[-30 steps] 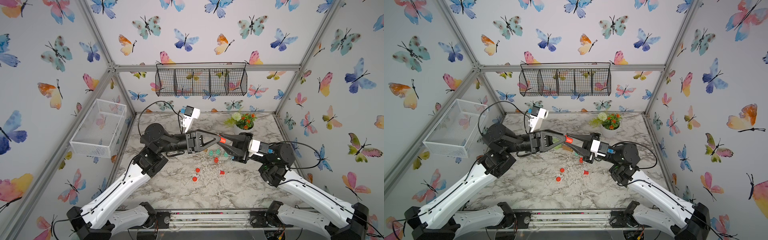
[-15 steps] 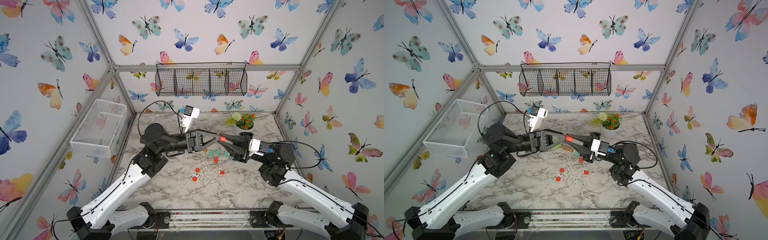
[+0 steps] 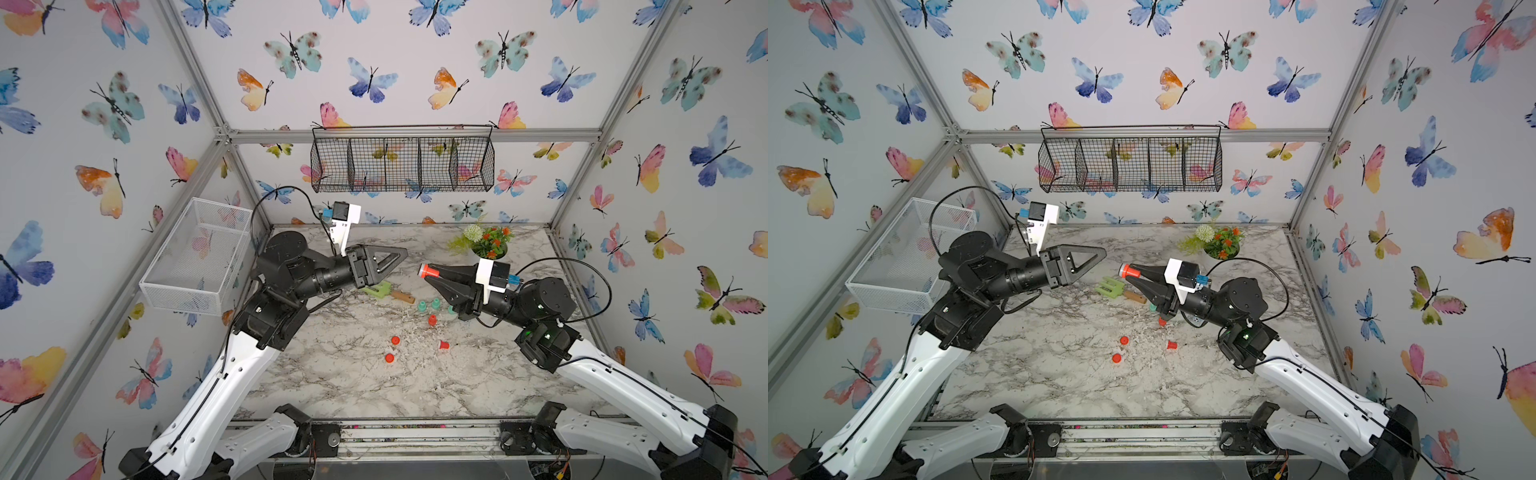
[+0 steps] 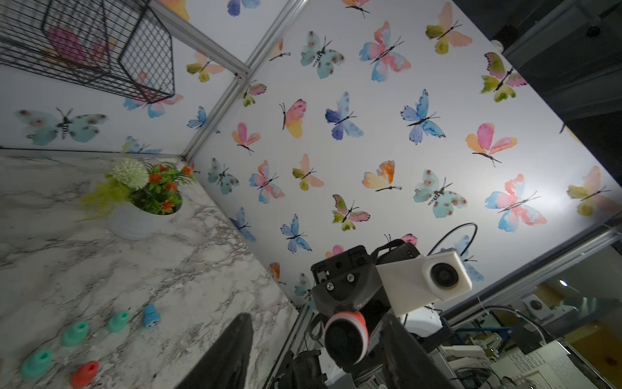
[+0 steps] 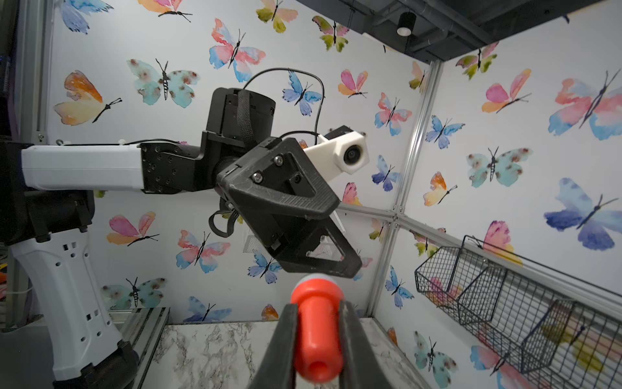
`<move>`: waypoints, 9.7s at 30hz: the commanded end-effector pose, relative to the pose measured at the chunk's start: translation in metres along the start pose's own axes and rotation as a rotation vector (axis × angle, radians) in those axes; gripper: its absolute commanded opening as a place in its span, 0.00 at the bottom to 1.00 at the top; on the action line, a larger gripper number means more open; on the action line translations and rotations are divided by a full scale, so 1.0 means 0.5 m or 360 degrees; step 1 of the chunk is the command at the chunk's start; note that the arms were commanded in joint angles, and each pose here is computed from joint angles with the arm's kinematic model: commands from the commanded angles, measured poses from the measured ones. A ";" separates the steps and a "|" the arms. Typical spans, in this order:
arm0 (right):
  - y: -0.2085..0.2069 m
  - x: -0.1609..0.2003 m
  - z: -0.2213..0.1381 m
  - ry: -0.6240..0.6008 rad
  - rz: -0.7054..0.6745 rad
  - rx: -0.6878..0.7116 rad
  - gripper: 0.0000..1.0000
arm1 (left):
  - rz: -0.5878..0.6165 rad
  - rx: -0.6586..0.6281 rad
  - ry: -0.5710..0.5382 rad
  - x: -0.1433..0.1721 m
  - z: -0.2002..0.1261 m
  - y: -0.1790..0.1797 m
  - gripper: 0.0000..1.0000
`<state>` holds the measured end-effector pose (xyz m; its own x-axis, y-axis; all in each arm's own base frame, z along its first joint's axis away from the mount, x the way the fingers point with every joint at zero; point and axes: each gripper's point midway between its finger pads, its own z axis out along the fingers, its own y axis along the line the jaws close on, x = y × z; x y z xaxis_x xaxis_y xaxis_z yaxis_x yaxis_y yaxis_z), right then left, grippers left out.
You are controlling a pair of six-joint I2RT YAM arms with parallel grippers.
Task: Close the stamp cap
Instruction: Pick up the stamp from the center of the board, then close the cover of the stamp, then place the stamp at the center of the board, then pick up the stamp from the center of the board.
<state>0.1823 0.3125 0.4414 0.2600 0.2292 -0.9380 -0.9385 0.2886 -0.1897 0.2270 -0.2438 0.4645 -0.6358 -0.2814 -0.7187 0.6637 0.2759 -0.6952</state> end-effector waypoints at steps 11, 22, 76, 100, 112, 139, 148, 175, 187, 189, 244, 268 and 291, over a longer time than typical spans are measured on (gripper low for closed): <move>-0.074 0.340 0.015 0.0984 0.0873 0.0463 0.02 | 0.0228 -0.1126 -0.0023 0.050 -0.141 0.391 0.63; 0.014 0.617 -0.057 0.1708 0.1338 0.0634 0.01 | 0.0369 -0.1467 -0.0005 0.086 -0.202 0.518 0.64; 0.090 0.835 -0.125 0.2607 0.0888 0.0718 0.04 | 0.0077 -0.1508 -0.0068 0.116 -0.249 0.615 0.63; 0.111 0.901 -0.214 0.2943 0.0673 0.0707 0.02 | 0.0042 -0.1504 -0.0066 0.118 -0.255 0.623 0.63; 0.164 0.974 -0.320 0.3295 0.0530 0.0629 0.01 | 0.0031 -0.1500 -0.0066 0.118 -0.257 0.625 0.63; 0.060 0.908 -0.176 0.2846 0.0751 0.0759 0.10 | 0.0006 -0.1508 -0.0048 0.124 -0.258 0.635 0.63; -0.024 0.877 -0.193 0.2796 0.0765 0.0882 0.13 | -0.0010 -0.1514 -0.0043 0.126 -0.259 0.641 0.63; -0.060 0.834 -0.130 0.2643 0.0847 0.0821 0.42 | -0.0044 -0.1500 -0.0014 0.133 -0.255 0.652 0.63; -0.087 0.731 -0.111 0.2489 0.0787 0.0874 0.44 | -0.0030 -0.1502 -0.0026 0.130 -0.258 0.647 0.63; -0.089 0.714 -0.115 0.2468 0.0776 0.0883 0.44 | -0.0028 -0.1499 -0.0026 0.129 -0.257 0.646 0.63; 0.087 0.784 -0.346 0.2585 0.1329 0.0809 0.44 | -0.0046 -0.1497 -0.0009 0.135 -0.256 0.652 0.63; 0.096 0.781 -0.351 0.2570 0.1340 0.0782 0.23 | -0.0062 -0.1496 0.0003 0.140 -0.254 0.657 0.63; 0.051 0.700 -0.216 0.2011 0.0906 0.0351 0.15 | -0.0140 -0.0962 0.0148 0.182 -0.138 0.532 0.63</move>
<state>0.2216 0.2789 0.0581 -0.7516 -0.5337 -0.3877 -0.6414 0.7286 0.2404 0.3339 -0.1002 0.1873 -0.7120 -0.2787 -0.6445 0.1829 0.8126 -0.5535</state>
